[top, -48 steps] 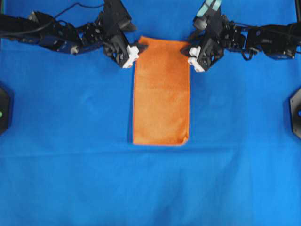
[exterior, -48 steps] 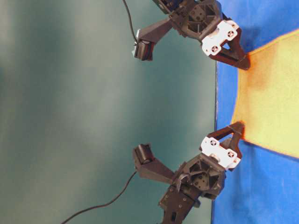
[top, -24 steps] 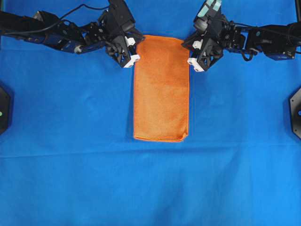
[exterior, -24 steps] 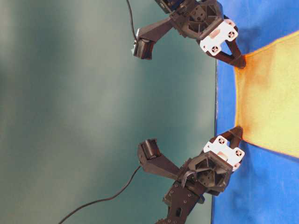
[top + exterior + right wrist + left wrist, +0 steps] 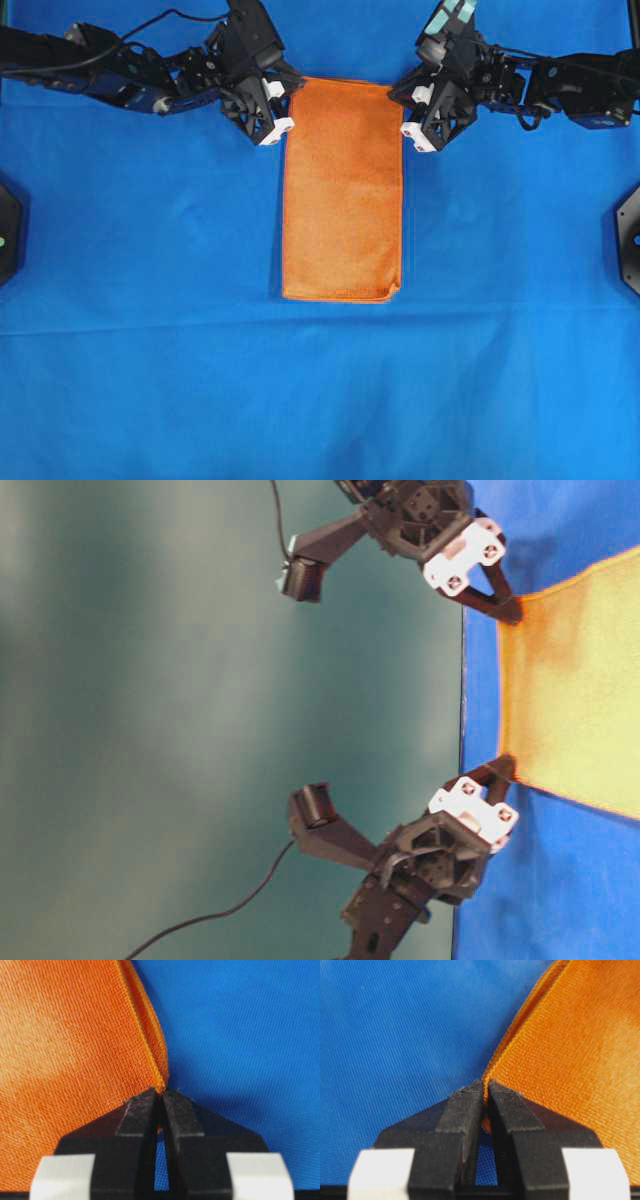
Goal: Fold the orange towel.
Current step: 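Fold the top edge down toward the bottom edge with both grippers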
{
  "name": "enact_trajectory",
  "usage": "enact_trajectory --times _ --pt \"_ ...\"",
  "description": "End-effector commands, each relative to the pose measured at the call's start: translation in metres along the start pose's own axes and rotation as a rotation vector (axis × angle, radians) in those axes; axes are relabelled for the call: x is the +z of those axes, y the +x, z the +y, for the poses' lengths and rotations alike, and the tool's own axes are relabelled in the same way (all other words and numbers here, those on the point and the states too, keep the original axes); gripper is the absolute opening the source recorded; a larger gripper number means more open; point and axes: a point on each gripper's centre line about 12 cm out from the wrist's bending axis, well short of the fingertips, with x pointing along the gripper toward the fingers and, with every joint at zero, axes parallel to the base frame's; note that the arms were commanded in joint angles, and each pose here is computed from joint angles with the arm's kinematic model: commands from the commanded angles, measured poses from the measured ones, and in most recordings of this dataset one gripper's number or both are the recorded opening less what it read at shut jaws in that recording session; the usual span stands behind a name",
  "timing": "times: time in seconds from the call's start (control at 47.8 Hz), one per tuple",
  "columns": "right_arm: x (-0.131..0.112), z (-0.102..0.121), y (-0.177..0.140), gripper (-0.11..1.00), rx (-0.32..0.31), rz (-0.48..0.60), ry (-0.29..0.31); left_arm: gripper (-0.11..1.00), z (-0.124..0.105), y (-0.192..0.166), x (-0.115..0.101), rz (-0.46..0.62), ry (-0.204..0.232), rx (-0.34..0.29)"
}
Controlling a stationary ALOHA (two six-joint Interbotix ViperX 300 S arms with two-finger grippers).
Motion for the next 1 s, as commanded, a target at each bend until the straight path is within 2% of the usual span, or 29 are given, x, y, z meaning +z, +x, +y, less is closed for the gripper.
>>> enact_trajectory --times 0.0,0.084,0.251,0.586,0.733,0.984 --pt "0.019 0.001 -0.012 0.02 -0.001 -0.057 -0.003 0.03 0.002 -0.013 0.023 -0.064 0.002 0.005" --pt "0.025 0.001 -0.016 0.02 -0.003 -0.071 -0.009 0.03 0.004 -0.016 0.028 -0.078 0.004 0.009" --pt "0.028 0.000 -0.017 0.02 -0.008 -0.077 -0.007 0.03 0.006 -0.017 0.034 -0.093 0.055 0.016" --pt "0.028 0.002 -0.019 0.02 -0.003 -0.079 0.002 0.03 0.004 -0.023 0.038 -0.089 0.063 0.010" --pt "0.030 0.015 -0.028 0.02 0.022 -0.089 -0.010 0.03 -0.008 -0.035 0.045 -0.093 0.075 -0.015" --pt "0.032 0.050 -0.052 0.02 0.085 -0.091 -0.039 0.03 -0.043 -0.070 0.054 -0.117 0.114 -0.093"
